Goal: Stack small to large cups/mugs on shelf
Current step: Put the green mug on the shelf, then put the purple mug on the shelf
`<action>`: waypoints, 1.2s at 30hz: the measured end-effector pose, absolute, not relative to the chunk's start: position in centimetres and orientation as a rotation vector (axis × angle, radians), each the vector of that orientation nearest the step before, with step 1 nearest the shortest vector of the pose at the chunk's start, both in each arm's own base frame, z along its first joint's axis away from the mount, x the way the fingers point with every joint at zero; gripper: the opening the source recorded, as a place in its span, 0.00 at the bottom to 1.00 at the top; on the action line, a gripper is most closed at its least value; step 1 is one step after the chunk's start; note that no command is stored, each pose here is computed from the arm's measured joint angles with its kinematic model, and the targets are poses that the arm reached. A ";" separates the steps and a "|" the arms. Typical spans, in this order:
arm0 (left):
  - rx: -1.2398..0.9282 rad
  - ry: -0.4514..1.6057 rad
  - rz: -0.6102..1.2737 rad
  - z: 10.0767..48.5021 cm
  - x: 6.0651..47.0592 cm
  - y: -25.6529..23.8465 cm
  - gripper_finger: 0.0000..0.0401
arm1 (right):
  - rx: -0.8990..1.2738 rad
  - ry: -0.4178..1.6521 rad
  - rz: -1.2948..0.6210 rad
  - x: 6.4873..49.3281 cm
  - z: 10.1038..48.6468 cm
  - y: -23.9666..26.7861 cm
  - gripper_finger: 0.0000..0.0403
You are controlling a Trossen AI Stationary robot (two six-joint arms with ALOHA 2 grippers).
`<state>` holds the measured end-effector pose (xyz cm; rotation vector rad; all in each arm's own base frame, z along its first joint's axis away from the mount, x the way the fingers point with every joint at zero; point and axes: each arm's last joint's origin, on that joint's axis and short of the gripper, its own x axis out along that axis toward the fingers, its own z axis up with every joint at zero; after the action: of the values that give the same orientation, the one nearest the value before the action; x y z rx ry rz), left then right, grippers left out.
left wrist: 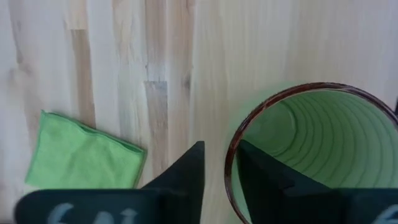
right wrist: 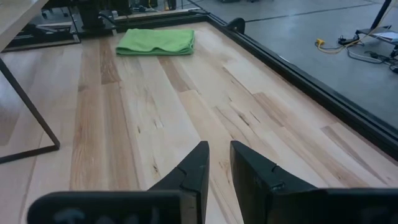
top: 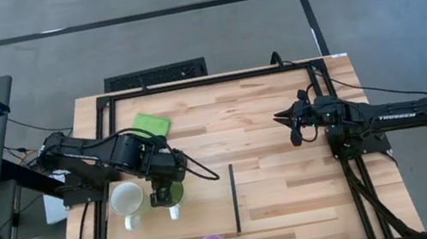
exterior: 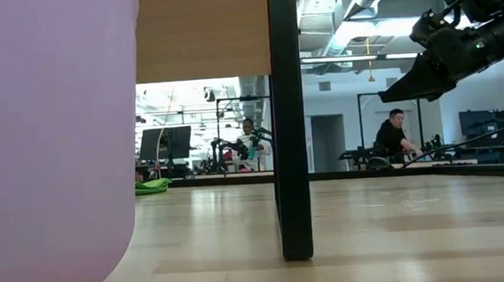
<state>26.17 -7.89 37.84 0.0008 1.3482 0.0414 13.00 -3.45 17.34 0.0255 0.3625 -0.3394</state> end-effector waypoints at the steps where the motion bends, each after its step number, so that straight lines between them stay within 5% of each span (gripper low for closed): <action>1: 0.006 1.345 0.050 37.8 26.2 -7.9 0.23 | 0.025 0.362 -0.339 13.0 17.3 -3.4 0.22; 12: -0.018 1.355 0.036 37.8 26.1 -7.9 0.46 | 0.025 0.362 -0.339 13.0 17.3 -3.4 0.22; 26: -0.061 1.309 0.006 39.5 25.8 -7.9 0.48 | 0.025 0.362 -0.339 13.0 17.3 -3.5 0.22; 36: -0.067 1.104 0.044 43.8 21.7 -6.5 0.48 | 0.025 0.362 -0.339 13.0 17.4 -3.4 0.22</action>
<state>21.70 -6.50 43.84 -0.0670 1.1042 0.0437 13.00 -3.45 17.35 0.0250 0.3619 -0.3390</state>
